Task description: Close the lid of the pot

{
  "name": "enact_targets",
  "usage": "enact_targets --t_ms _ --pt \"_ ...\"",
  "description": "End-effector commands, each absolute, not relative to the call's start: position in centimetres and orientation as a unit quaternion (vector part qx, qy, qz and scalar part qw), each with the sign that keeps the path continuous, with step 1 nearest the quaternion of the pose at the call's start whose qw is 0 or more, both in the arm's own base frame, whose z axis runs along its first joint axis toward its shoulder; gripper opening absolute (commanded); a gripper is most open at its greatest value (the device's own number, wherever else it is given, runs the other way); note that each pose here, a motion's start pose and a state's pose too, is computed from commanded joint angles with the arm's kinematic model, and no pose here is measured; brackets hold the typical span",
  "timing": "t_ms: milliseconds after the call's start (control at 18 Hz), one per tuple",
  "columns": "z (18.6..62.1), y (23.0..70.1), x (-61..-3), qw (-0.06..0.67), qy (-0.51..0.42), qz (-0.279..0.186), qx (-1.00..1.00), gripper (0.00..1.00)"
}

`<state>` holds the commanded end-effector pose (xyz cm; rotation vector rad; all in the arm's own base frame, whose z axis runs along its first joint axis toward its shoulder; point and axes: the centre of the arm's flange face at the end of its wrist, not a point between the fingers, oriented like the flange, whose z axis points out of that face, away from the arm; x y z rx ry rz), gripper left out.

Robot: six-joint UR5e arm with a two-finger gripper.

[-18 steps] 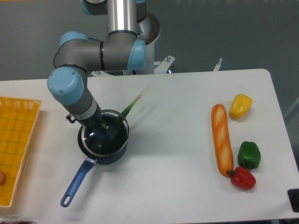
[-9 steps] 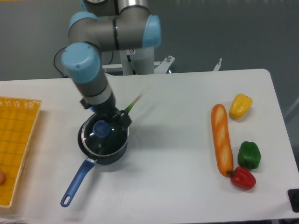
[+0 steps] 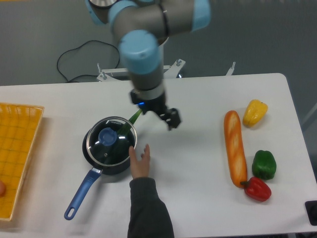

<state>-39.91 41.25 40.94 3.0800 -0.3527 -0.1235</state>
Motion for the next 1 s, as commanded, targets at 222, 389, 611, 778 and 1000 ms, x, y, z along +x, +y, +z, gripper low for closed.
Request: enact_targets --t_ms 222,389,611,778,1000 --pt "41.1 36.2 -44.5 0.027 -0.098 -0.037 0.994 1.0" --pt "41.5 32.5 -48.0 0.03 -0.083 -0.027 0.996 1.0" --pt "39.3 29.4 -52.7 0.026 -0.122 0.002 0.992 1.0" --pt "38.4 27.5 -54.6 0.024 -0.131 0.003 0.991 1.0" --pt "37.9 26.4 -56.7 0.021 -0.134 -0.01 0.991 1.0"
